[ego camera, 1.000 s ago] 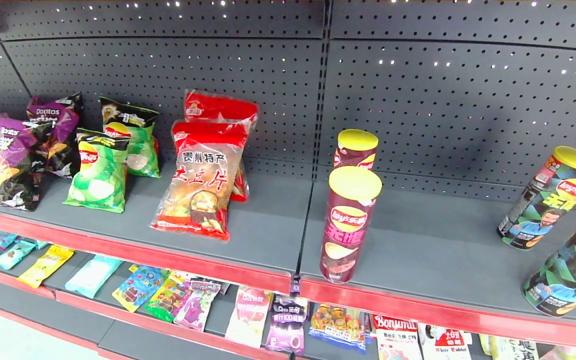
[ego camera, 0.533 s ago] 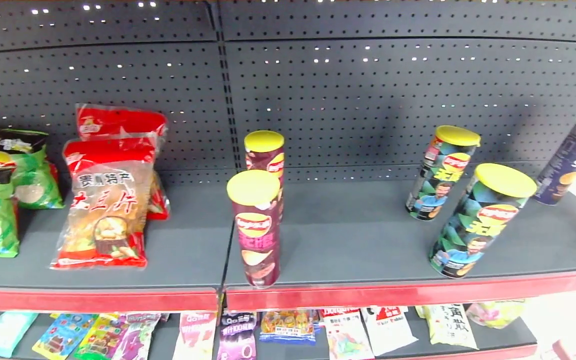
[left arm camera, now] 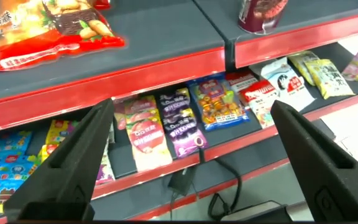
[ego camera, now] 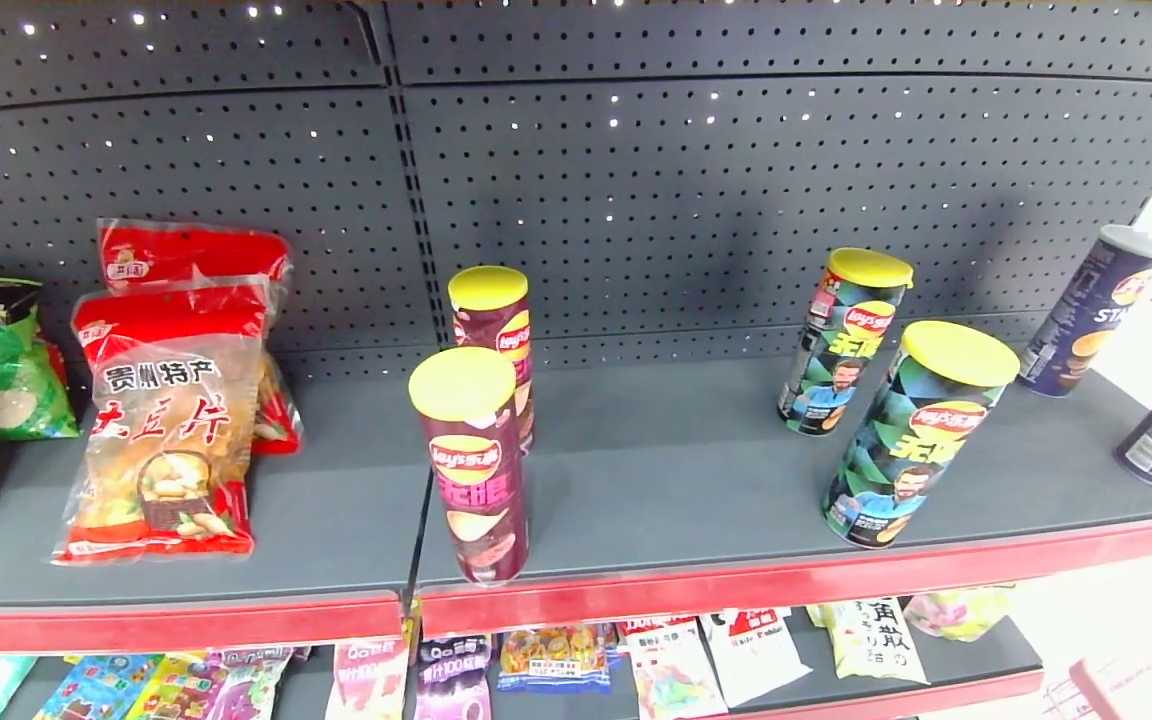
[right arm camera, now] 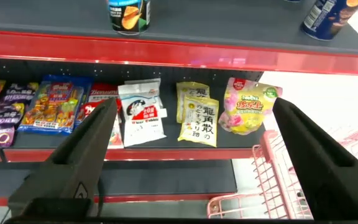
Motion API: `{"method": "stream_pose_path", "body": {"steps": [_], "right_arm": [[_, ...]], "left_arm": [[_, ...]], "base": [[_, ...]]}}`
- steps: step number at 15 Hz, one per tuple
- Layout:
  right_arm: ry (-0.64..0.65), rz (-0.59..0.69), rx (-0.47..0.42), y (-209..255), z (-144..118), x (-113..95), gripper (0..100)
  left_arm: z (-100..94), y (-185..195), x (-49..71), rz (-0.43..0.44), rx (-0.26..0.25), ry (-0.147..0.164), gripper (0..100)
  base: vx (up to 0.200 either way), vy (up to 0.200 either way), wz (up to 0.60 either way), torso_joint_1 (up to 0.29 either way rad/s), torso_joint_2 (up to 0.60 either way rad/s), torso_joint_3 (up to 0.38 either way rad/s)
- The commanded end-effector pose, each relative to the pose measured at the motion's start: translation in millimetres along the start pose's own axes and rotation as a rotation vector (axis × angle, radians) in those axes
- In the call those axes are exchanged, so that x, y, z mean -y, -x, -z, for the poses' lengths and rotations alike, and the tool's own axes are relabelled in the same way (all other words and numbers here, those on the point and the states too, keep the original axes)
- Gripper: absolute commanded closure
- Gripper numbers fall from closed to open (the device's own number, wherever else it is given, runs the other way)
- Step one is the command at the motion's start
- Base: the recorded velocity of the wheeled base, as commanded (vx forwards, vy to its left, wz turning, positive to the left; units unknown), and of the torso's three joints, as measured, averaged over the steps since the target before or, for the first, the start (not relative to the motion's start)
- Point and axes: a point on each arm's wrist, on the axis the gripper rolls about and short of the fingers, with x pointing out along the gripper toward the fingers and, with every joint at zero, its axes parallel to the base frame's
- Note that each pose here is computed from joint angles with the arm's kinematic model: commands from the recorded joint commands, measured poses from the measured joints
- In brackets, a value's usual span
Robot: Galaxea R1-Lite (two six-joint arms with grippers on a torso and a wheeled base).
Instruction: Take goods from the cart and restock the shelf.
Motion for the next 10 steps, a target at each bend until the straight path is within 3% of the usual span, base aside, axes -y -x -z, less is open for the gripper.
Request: {"method": "stream_pose_path", "body": {"steps": [1,10], "right_arm": [[0.001,0.0,-0.001,-0.1,-0.1,0.0,0],[0.004,0.0,-0.001,-0.1,-0.1,0.0,0]], "left_arm": [[0.1,0.0,0.0,-0.001,0.0,0.0,0],[0.1,0.0,0.0,-0.001,0.0,-0.001,0]], "base": [[0.0,-0.2,0.0,-0.017,0.0,0.007],[0.0,-0.2,0.0,0.004,0.0,0.002]]}}
